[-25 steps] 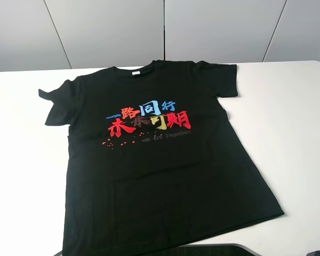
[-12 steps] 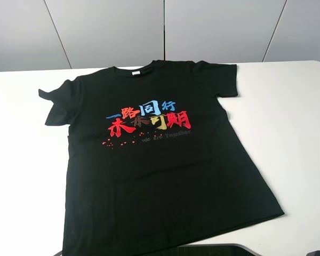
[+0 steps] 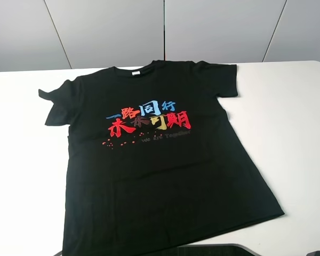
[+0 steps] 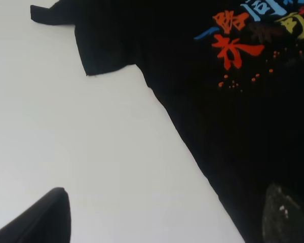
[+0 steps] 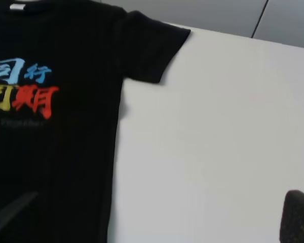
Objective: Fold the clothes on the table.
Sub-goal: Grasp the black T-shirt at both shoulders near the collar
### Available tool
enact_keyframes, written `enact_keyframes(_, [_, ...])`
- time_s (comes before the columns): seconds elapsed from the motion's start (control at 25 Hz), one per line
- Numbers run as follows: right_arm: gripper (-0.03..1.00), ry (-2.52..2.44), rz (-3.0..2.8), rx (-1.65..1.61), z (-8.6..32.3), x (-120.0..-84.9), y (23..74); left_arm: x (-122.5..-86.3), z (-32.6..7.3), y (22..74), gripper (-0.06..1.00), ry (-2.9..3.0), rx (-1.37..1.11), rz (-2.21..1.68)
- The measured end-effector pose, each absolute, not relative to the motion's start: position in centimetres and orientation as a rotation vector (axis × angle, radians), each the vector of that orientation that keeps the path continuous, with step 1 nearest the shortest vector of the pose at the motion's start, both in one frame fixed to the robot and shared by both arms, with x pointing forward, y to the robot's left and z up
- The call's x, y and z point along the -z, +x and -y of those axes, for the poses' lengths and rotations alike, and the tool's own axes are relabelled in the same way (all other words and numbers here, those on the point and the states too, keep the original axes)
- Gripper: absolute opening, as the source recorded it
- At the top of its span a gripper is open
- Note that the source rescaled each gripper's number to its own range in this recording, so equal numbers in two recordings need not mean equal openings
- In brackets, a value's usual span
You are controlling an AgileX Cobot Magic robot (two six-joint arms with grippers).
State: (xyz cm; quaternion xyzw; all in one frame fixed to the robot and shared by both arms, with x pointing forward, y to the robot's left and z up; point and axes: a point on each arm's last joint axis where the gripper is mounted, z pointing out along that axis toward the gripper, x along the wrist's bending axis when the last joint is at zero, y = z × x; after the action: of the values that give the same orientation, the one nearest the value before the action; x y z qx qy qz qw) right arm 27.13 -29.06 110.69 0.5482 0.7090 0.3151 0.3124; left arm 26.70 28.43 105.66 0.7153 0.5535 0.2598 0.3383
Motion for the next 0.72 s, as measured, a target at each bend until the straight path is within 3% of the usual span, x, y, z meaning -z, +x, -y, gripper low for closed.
enact_keyframes(0.4, [1.0, 1.435, -2.168, -0.595, 28.7, -111.0, 35.2, -109.2, -28.3, 31.2, 0.98, 2.001, -0.704, -1.34])
enact_keyframes(0.72, [1.0, 1.318, -2.429, -0.498, 26.3, -110.4, 43.1, -107.0, -27.4, 39.4, 0.98, 2.329, -0.46, -1.298])
